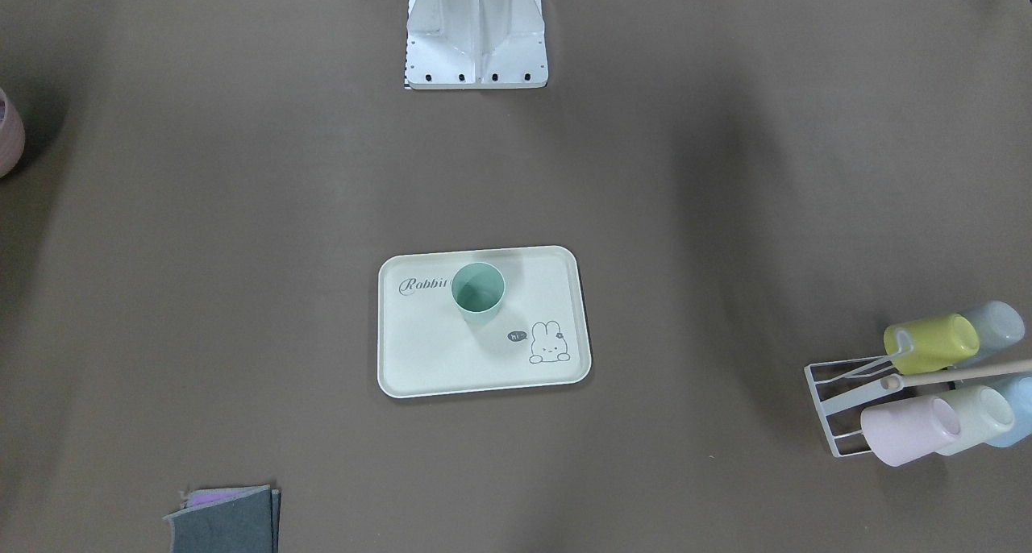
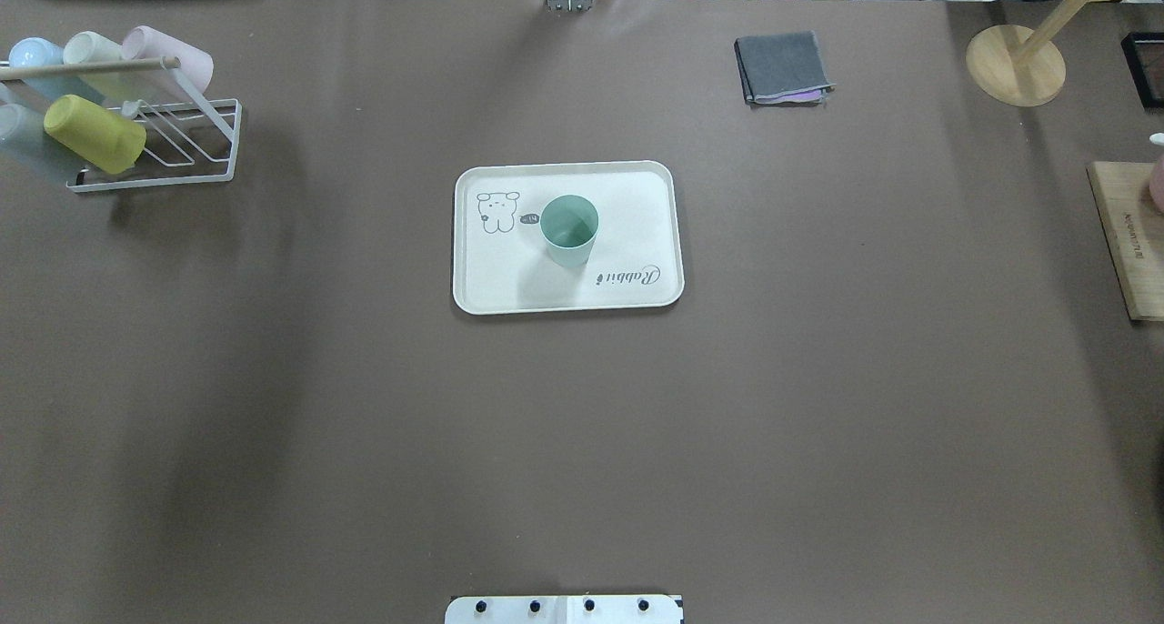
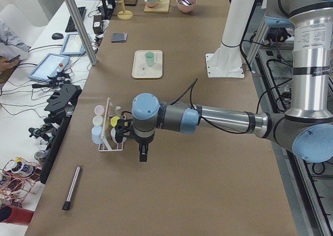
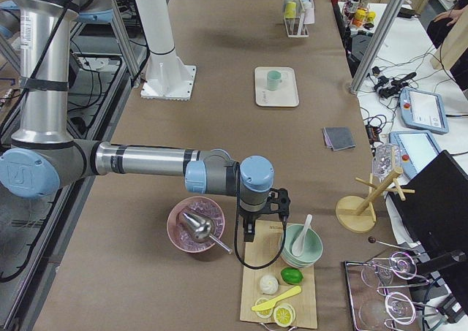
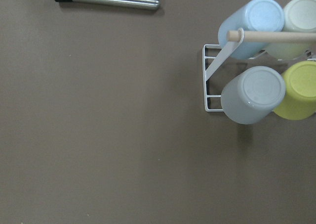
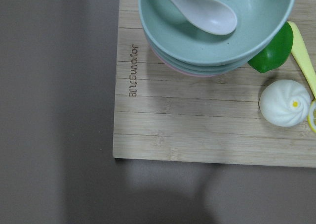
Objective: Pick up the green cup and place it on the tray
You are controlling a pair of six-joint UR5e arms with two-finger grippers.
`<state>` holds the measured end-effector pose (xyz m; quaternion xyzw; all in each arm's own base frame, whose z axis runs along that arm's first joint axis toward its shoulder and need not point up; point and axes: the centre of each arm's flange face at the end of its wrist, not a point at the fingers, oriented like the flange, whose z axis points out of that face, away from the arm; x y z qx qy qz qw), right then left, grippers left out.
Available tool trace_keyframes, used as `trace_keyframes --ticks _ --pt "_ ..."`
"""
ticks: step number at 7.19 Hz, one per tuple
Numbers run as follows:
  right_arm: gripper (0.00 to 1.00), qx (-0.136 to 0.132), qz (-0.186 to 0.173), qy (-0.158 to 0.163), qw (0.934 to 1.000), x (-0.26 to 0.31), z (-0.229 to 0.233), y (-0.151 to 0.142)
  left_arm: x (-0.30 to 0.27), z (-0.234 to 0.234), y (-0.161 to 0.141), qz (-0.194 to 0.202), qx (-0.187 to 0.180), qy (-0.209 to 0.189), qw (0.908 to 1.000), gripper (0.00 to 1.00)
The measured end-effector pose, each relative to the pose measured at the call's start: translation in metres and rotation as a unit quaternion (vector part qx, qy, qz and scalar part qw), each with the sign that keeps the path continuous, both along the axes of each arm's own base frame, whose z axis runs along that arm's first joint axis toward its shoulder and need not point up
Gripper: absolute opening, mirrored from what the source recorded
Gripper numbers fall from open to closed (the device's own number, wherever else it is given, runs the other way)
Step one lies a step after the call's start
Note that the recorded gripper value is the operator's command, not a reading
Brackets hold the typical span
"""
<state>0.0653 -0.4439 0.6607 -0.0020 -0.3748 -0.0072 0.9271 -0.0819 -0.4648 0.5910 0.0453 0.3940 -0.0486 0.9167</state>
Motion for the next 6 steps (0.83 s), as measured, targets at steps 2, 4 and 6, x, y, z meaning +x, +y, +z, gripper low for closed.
trace_keyframes --ticks 2,4,6 --pt "1.00 0.000 0.000 0.000 1.0000 0.000 0.000 0.000 -0.008 0.017 0.019 0.022 -0.004 -0.005 0.9997 0.97" --pt "1.00 0.000 0.000 0.000 1.0000 0.000 0.000 0.000 -0.017 0.042 0.048 0.038 -0.004 -0.007 0.9992 0.97" --pt "1.00 0.000 0.000 0.000 1.0000 0.000 0.000 0.000 -0.024 0.049 0.060 0.037 -0.005 -0.007 0.9993 0.97"
